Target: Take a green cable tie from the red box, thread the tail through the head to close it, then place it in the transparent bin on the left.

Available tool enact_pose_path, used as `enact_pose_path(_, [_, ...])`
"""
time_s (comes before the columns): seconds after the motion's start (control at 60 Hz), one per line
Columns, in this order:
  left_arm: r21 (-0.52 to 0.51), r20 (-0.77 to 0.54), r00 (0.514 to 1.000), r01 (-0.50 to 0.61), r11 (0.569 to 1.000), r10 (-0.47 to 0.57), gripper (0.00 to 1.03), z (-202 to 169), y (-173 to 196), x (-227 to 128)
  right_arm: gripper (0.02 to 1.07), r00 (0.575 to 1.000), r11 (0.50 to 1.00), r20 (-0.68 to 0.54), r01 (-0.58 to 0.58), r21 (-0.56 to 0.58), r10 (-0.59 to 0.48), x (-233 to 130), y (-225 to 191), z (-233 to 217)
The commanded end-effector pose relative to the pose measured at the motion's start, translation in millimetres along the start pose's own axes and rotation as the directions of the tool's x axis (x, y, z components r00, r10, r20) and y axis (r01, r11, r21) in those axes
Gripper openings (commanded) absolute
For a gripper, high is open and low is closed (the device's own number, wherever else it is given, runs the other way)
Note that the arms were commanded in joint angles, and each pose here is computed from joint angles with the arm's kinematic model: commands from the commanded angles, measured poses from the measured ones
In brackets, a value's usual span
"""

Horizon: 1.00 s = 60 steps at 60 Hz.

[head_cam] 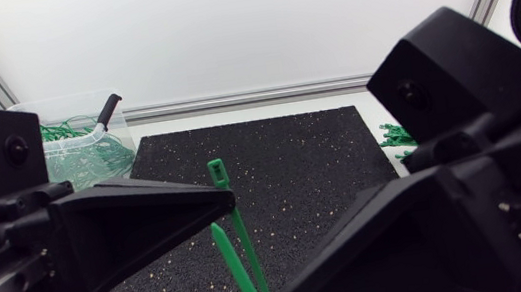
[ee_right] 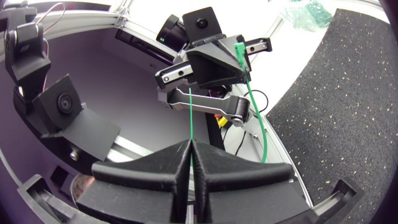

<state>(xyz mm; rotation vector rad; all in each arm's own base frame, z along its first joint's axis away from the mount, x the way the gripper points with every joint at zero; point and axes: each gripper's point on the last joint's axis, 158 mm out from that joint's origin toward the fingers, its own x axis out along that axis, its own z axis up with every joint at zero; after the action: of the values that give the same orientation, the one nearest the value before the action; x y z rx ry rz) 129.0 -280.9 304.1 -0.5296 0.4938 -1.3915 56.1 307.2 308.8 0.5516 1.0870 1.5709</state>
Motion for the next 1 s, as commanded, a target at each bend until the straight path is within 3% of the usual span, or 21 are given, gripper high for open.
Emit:
enact_pose_path(0.0, [-0.018, 0.01, 1.0, 0.006, 1.0, -0.006, 0.04, -4, 0, -2, 0.08, 1.0, 0.996, -0.004, -0.009, 0.085, 0.01, 1, 7, 9])
enact_pose_path(0.25, [-0.004, 0.03, 1.0, 0.006, 1.0, -0.006, 0.04, -1, 3, 1, 0.08, 0.998, 0.962, -0.054, -0.01, 0.272, 0.026, 6, 5, 17])
enact_pose_path(0.567, [-0.001, 0.043, 0.999, -0.014, 1.0, 0.014, 0.04, -3, 12, 4, 0.08, 0.999, 0.948, -0.015, -0.029, 0.316, 0.035, -5, 26, 34])
enact_pose_path(0.983, [0.037, 0.069, 0.997, -0.031, 0.999, 0.028, 0.04, 1, 10, 7, 0.08, 1.0, 0.906, 0.012, 0.007, 0.423, -0.013, -13, 2, 52])
